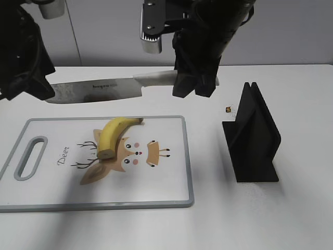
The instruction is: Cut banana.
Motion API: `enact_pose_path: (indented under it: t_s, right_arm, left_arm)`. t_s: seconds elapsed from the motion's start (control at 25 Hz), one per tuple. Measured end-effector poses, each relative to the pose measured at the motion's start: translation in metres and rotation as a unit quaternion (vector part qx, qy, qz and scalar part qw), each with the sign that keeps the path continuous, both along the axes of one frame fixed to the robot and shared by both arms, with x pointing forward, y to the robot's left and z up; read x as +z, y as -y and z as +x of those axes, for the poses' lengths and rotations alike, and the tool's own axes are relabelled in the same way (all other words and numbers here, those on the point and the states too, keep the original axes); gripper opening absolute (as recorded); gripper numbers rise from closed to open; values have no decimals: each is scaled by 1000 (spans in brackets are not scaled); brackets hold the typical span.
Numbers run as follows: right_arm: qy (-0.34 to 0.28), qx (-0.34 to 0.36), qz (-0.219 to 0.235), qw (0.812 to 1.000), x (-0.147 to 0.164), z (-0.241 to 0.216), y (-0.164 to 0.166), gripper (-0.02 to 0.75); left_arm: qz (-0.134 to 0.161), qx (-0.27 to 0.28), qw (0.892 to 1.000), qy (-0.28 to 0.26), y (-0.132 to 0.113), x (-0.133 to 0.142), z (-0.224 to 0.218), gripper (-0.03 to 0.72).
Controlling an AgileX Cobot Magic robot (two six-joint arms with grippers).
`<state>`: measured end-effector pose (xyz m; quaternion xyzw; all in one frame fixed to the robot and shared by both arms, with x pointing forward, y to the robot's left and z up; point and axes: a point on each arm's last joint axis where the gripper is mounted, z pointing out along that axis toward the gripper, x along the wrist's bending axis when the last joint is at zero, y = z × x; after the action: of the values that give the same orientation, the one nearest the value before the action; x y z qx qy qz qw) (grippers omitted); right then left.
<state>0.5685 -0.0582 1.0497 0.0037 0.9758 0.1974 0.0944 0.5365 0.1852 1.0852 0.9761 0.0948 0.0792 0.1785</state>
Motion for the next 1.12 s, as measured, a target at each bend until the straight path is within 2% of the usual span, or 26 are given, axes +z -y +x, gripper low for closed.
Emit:
enact_pose_path:
  t_s: [0.24,0.4,0.52,0.68,0.72,0.76,0.96,1.12]
  right_arm:
    - [1,0,1,1000,0,0,0,159]
    - [-3,0,1,1000,0,0,0,159]
    - [-5,1,0,1000,0,-1,0,159]
    - [-6,0,4,1000,0,-1,-1,159]
    - [-6,-1,4,1000,0,-1,-1,159]
    - [-5,0,5,1000,0,-1,-1,159]
    - [-10,-1,10,1000,-1,-1,-2,159]
    - [-34,-15,8,999,-16,1,-5,159]
  left_arm:
    - [7,1,1000,-18,3,-16,9,584]
    - [4,32,999,-20,4,-24,18,537]
    - [1,47,999,-16,4,-26,21,425]
    - [5,47,999,-27,4,-28,20,130]
    - [7,44,998,-35,5,-31,20,66]
    - [11,38,998,-42,5,-33,20,40]
    - [17,32,998,-44,5,-34,20,30]
    - [25,35,998,-47,3,-37,19,30]
